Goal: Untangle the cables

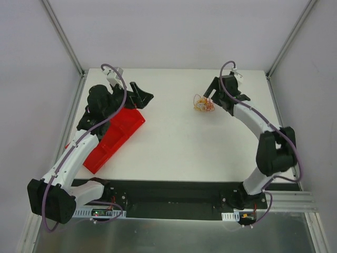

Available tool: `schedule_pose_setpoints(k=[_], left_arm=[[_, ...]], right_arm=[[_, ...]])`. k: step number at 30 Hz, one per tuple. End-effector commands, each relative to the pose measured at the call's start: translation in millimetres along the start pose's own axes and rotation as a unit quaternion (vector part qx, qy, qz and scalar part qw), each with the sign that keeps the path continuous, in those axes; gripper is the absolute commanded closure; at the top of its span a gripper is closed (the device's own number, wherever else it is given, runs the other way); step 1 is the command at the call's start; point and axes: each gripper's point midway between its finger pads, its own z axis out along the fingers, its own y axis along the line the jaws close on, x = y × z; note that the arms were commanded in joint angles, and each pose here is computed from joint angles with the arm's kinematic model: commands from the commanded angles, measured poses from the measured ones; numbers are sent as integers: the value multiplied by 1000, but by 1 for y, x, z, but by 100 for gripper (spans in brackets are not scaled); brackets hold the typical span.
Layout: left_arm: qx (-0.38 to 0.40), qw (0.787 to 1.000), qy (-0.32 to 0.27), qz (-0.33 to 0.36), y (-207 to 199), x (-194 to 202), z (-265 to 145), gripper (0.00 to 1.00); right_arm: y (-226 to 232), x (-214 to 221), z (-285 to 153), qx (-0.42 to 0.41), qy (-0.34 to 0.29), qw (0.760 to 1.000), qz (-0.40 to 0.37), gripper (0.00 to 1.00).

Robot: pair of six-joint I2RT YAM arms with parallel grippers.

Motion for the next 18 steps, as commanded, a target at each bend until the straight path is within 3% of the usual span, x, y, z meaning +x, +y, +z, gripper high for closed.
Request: schedule_pose_setpoints(k=[1,4,12,18], left_arm=[[41,999,10,-30,-18,-8,7,4],[56,996,30,-55,-20,-4,11,6],[63,992,49,-99,-8,3,19,11],[83,984,86,-132,-9,17,28,12]], right_arm=[[38,-28,57,-36,-26,996,74,4],[41,-25,89,-35,-6,995,93,1],[45,28,111,-55,92,988,111,35],[52,57,87,-115,151,979,71,81]])
